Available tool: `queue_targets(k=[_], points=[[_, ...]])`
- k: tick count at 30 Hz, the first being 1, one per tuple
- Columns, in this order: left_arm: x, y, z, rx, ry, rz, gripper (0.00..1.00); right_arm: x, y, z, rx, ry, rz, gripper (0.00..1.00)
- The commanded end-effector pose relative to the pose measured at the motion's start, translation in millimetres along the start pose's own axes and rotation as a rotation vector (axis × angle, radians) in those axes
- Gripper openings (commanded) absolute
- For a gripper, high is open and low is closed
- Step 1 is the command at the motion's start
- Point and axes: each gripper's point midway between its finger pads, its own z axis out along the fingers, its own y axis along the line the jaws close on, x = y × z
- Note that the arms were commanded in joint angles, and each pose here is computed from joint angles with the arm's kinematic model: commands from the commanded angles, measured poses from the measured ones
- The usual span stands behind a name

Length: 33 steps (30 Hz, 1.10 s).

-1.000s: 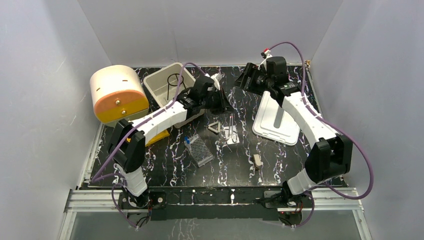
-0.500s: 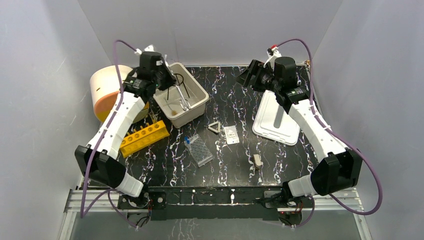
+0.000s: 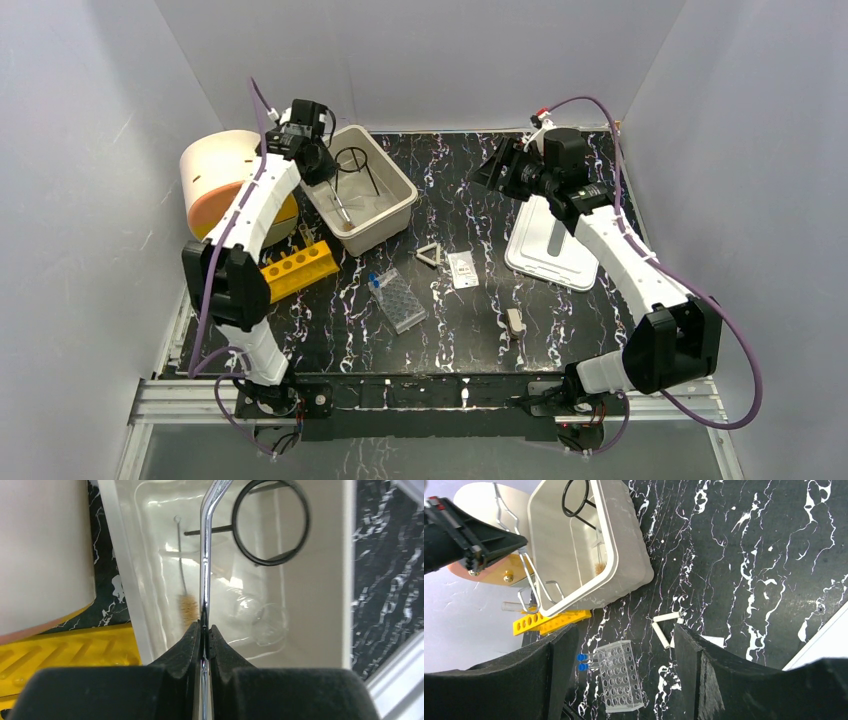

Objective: Organize the chemistry lab equipment

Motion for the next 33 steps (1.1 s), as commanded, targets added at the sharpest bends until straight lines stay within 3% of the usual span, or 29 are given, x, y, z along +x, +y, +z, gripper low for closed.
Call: queue_targets(k=[1,9,12,21,27,33], points=[[-6.8,1.8,1.4,-0.017,0.017,-0.018,0.00,-9.7,14.9,-14.5,-0.051,-0.051,-0.023,0.77],[11.5,11.3,44.6,-0.103,0.097,0.012,0.00,-3.7,11.8,-15.9,-0.050,-0.046,-0.014,0.77],[18.0,12.0,61.9,-0.116,0.109,0.012,0.00,3.6,8.5,-13.7,-0.051,-0.032,0.006,0.73],[25.9,26.6,88.9,-0.209,0.131,0.040,0.00,20.0,-0.7,-9.6,-0.068,-0.038,0.006,0.69],[32.5,30.5,100.8,-0.216,0.159,0.048,0.08,21.4,-3.4,-7.2,-0.061,-0.042,-0.008,0.69],[29.3,35.5,101.1,-0.222,0.125,0.076,0.28,32.1,-16.0,5.6,0.013,-0.004,-0.031,0.67]])
